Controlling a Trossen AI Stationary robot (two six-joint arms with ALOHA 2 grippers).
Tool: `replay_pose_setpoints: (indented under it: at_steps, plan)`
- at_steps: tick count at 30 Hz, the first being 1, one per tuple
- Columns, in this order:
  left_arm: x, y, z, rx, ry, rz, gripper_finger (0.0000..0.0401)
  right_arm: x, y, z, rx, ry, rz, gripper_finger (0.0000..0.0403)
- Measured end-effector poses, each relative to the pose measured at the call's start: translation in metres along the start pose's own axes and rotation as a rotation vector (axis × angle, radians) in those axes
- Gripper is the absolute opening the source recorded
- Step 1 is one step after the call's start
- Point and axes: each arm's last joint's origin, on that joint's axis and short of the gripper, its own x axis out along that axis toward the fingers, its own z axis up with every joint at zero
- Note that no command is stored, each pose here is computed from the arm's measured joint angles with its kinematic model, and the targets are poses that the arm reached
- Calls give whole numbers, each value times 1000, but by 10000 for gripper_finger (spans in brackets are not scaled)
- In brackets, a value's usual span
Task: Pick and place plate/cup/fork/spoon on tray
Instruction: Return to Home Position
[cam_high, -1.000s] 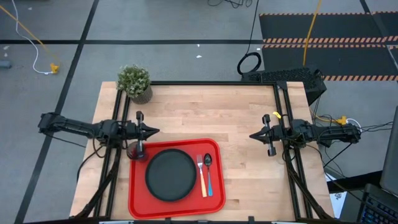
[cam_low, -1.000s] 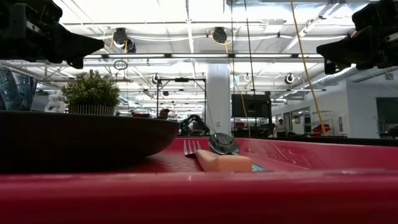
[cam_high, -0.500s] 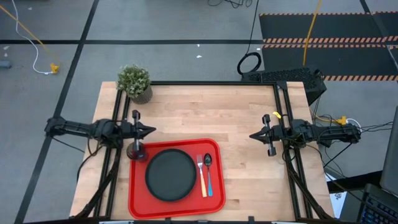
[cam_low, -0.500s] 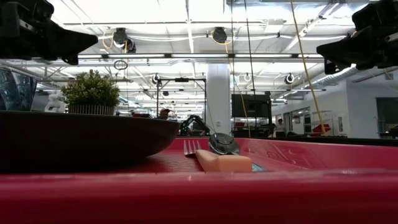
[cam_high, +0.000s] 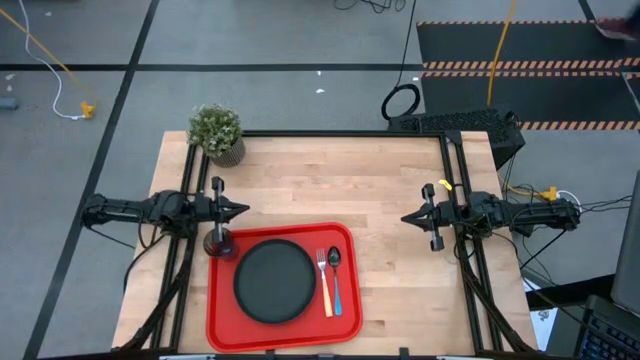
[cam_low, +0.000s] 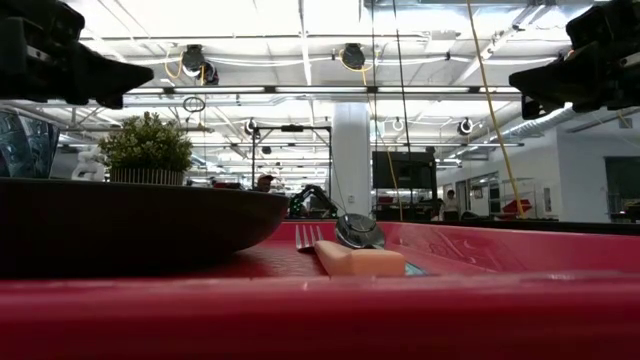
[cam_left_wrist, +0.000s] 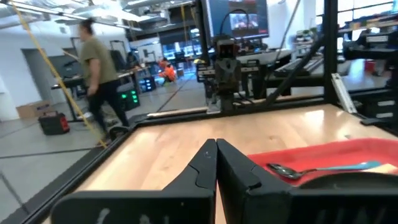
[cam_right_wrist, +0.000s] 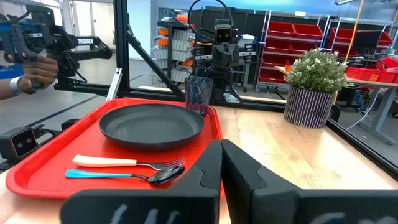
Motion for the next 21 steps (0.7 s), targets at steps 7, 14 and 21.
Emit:
replay_pose_setpoints:
  at_steps: [7,14,21]
  plan:
    - [0,3,-5,2,47,-32,14,0,0,0,0,0,0,0]
    - [1,8,-7,-3,58,-2,6,0,0,0,0,0,0,0]
    - [1,8,-7,-14,61,3,24,0,0,0,0,0,0,0]
